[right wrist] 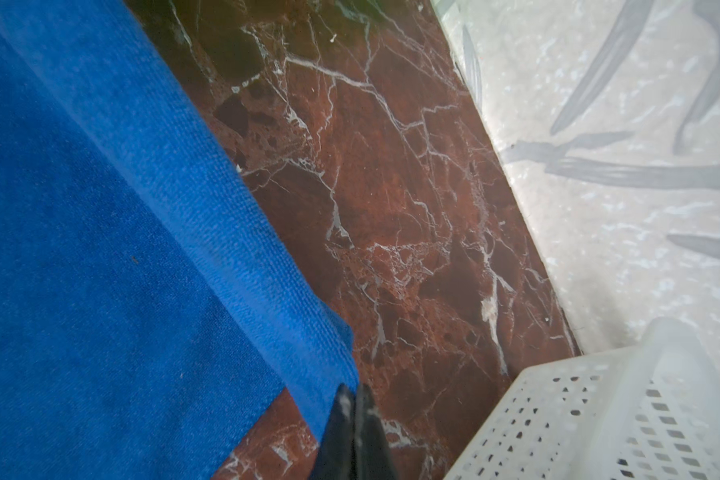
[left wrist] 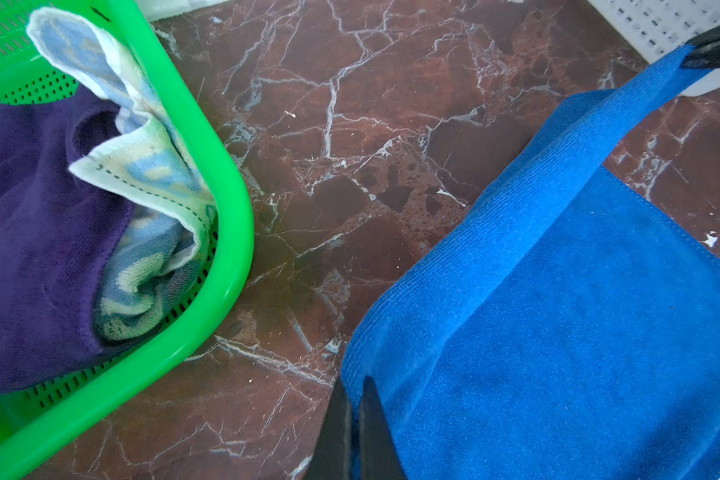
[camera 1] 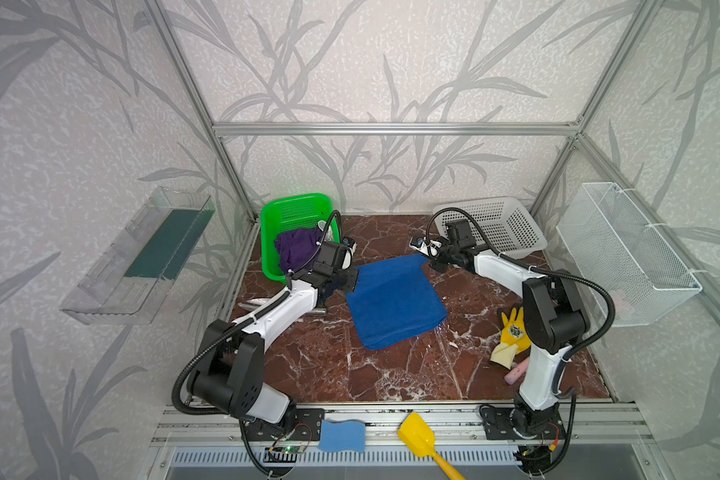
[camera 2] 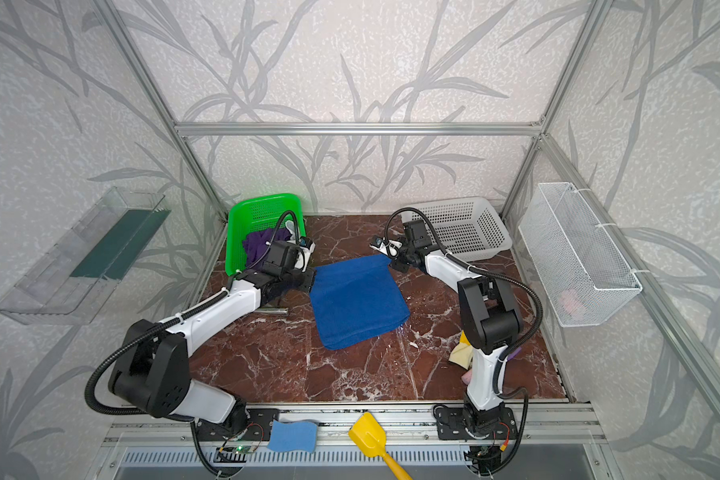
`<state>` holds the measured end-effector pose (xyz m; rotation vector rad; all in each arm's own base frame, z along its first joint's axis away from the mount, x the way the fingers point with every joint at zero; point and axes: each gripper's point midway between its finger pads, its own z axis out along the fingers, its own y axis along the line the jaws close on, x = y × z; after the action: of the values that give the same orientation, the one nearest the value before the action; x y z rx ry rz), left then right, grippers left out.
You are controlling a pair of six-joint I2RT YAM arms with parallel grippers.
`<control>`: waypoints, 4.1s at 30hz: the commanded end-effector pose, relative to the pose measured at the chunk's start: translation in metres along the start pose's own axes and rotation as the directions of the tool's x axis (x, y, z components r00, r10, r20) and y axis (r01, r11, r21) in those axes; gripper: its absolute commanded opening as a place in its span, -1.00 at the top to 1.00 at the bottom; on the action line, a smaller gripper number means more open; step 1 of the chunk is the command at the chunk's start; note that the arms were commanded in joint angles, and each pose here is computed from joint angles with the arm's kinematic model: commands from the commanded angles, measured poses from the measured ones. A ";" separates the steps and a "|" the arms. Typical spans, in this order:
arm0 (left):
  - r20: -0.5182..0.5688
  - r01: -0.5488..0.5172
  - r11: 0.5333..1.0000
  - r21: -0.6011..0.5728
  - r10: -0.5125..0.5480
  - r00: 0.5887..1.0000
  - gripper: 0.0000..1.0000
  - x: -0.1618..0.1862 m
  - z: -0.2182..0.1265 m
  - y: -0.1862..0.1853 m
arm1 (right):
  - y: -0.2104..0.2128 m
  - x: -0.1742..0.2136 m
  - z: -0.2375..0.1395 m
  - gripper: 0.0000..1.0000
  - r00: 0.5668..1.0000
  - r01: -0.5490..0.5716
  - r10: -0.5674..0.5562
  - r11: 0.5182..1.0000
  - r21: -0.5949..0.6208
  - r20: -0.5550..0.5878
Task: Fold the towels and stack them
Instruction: 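Pull the grasped far edge toward the robot with both grippers, folding the towel again, then lay the folded edge down and open both grippers, then grasp the folded blue towel's corner with the right gripper while the left gripper holds it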
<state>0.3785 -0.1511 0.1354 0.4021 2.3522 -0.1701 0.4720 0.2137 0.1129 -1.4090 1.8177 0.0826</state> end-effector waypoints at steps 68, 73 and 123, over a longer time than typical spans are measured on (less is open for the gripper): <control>-0.291 0.046 0.986 0.160 0.003 0.957 0.78 0.149 -0.037 -0.100 | 0.164 0.107 -0.089 0.54 0.862 -0.343 0.207 0.910 -0.231 -0.463; -0.290 0.058 0.979 0.195 0.001 0.957 0.57 0.147 -0.055 -0.108 | 0.152 0.093 -0.110 0.33 0.871 -0.335 0.233 0.926 -0.173 -0.433; -0.313 0.203 0.979 -0.033 -0.203 0.928 0.11 0.179 0.011 -0.086 | 0.150 0.104 -0.042 -0.43 0.284 -0.946 0.761 0.322 -0.040 -0.583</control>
<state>0.2424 -0.2061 0.0221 0.2237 2.6626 -0.2854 0.3364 0.1636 0.0297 -0.4148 2.9056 0.7263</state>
